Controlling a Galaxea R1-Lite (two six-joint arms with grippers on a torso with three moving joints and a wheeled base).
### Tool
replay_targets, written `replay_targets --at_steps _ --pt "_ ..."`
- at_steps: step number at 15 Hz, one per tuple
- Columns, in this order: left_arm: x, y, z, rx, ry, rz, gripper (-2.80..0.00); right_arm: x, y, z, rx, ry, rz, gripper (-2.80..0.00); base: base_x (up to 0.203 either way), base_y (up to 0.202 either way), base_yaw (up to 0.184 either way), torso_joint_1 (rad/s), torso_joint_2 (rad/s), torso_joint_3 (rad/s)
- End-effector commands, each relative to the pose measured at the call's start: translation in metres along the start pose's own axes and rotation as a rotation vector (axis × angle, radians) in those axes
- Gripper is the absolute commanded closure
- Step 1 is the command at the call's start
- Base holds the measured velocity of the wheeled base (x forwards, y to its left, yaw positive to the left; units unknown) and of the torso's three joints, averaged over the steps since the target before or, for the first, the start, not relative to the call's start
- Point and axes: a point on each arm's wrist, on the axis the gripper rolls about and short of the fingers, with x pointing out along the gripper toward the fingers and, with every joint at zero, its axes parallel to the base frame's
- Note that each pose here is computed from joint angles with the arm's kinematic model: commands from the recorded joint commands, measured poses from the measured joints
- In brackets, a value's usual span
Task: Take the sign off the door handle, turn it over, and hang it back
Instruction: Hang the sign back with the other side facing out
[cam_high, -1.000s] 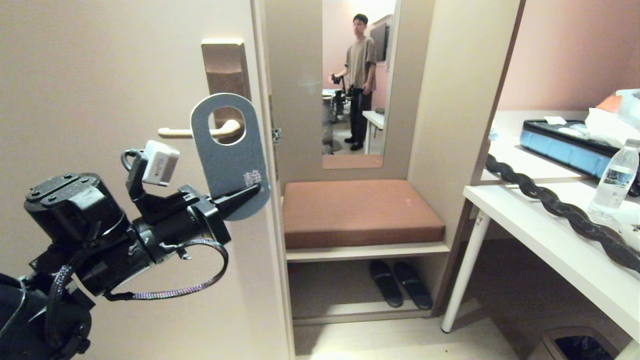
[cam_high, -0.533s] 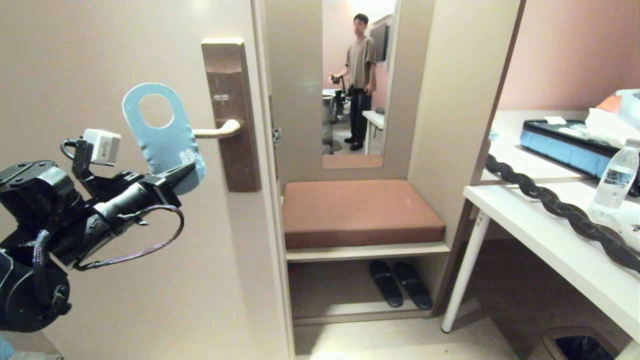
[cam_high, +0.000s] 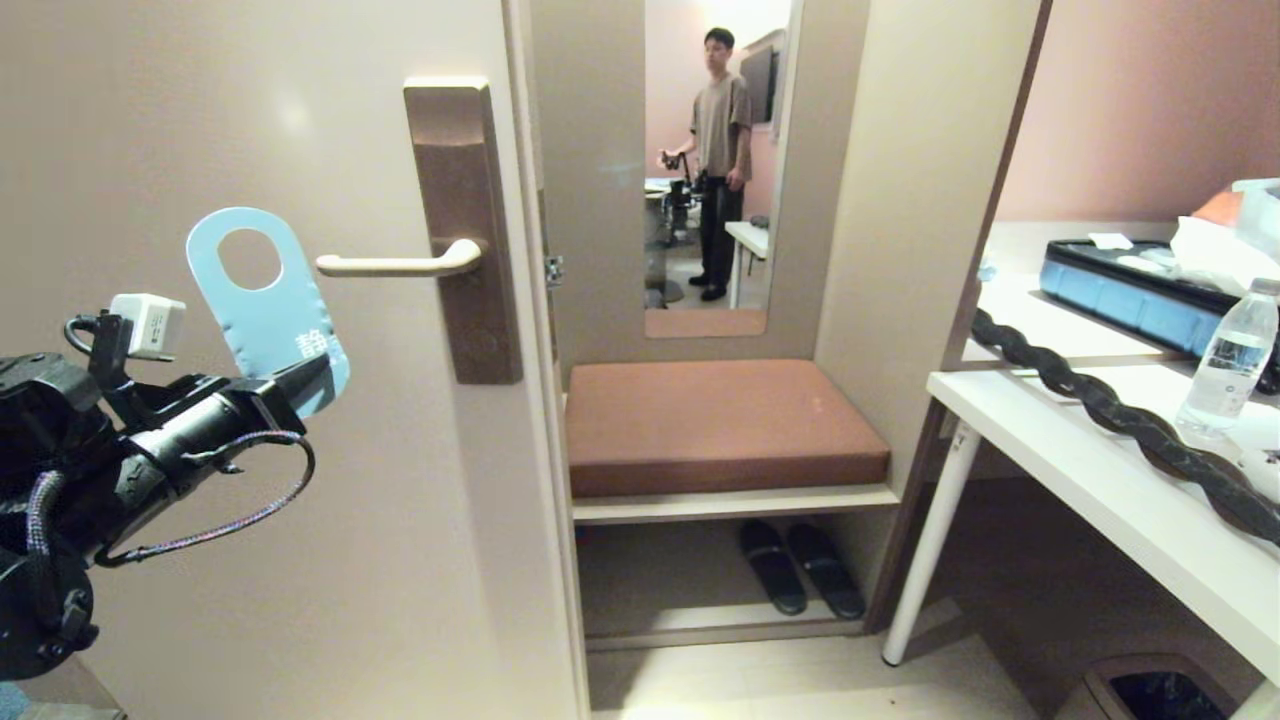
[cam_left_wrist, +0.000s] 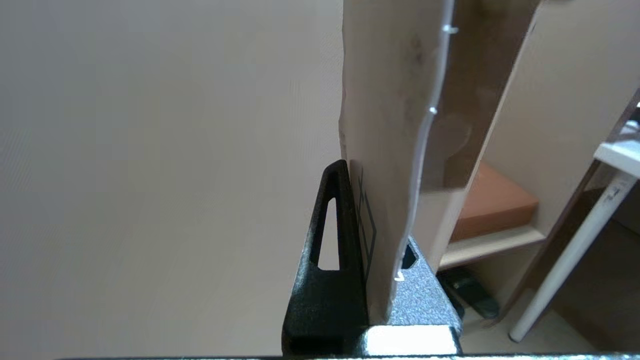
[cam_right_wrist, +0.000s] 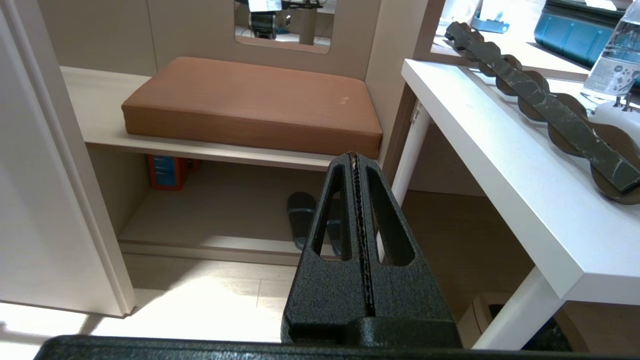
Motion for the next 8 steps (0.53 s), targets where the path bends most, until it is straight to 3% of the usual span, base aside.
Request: replay_targets --at_steps 1,4,8 --pt "-0.004 0.003 -0.012 -0.014 0.043 0.014 0.00 0.000 0.000 0.000 -0.001 0.000 0.000 0.00 0.000 0.000 0.000 0.000 0.00 0.000" --pt "-0.001 0.006 -0.022 -0.008 0.069 0.020 0.00 0.000 0.000 0.000 -0.001 0.000 0.000 0.00 0.000 0.000 0.000 0.000 0.00 0.000" --pt "0.009 0.012 -0.033 0.026 0.029 0.024 0.00 0.000 0.000 0.000 -0.001 0.000 0.000 0.00 0.000 0.000 0.000 0.000 0.00 0.000"
